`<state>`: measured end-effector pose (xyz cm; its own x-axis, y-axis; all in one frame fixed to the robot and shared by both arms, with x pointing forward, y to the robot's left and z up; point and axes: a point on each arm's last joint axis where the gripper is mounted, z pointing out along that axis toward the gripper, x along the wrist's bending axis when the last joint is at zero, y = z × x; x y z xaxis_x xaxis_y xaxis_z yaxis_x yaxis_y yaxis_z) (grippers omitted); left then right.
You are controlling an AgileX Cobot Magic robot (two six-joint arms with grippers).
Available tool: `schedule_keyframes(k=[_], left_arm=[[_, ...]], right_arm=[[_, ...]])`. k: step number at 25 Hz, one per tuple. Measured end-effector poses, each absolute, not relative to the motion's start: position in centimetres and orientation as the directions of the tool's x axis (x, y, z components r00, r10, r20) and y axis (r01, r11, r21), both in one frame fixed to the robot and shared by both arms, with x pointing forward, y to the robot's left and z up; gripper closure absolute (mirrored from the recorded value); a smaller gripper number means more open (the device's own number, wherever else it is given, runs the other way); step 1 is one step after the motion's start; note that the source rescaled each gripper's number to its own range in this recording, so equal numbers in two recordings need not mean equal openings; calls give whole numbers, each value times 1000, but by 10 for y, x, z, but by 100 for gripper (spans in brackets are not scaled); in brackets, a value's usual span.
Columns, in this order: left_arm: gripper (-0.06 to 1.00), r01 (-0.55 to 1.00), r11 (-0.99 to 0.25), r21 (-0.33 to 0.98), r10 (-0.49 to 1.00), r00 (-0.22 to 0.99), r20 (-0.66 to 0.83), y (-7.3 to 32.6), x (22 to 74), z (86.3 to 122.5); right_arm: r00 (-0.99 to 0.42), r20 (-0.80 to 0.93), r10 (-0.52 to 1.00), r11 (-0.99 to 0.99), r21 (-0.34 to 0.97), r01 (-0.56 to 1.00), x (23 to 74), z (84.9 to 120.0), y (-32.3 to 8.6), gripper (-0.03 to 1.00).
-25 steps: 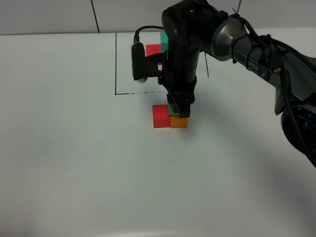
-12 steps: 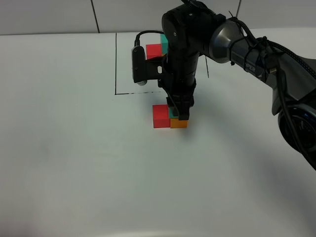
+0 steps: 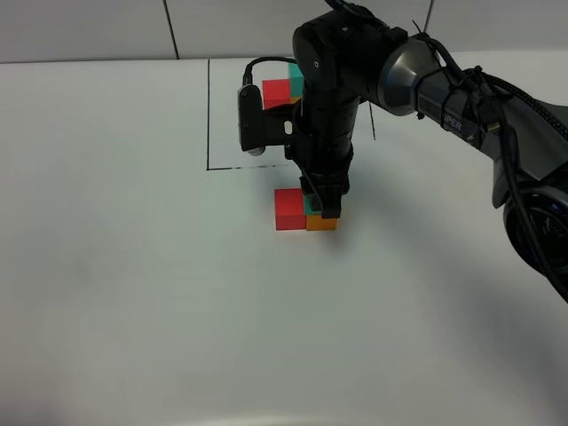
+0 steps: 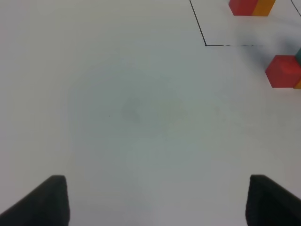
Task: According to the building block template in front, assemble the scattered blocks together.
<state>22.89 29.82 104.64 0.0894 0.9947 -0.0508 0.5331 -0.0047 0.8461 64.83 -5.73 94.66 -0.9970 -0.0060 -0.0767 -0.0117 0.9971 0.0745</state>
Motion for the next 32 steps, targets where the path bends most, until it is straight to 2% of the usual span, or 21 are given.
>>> schedule_keyframes(k=[10,12,13,16,18,20,23,27,32], left_arm=[[28,533,-5,846,995,89,-51,298,229,1046],[28,533,-5,846,995,89,-51,298,229,1046],[28,533,-5,846,995,89,-51,298,229,1046],[28,533,-5,846,995,89,-51,298,229,1046],[28,533,-5,846,995,89,-51,298,229,1046],[28,533,-5,846,995,89,-51,298,229,1046],[28,533,-5,846,995,89,-51,298,229,1046],[28,533,-5,846,995,89,-51,298,229,1046],[28,533,-5,846,995,89,-51,298,229,1046]], right_arm=[[-997,-75,-3,997,77,-9,649,947,-58,97],[-997,-78,-2,997,79,-8,649,947,-58,93],[-997,-73,-2,997,76,-8,648,946,-58,86],[-998,-58,-3,998,63,-7,646,944,-60,52],[-997,-80,10,998,66,4,645,954,-61,27],[-992,-118,43,997,74,34,644,972,-64,9],[-978,-158,135,986,120,117,641,1000,-68,1],[-919,-170,356,926,197,322,645,1029,-91,0],[-754,-115,646,755,245,609,649,1045,-144,0]])
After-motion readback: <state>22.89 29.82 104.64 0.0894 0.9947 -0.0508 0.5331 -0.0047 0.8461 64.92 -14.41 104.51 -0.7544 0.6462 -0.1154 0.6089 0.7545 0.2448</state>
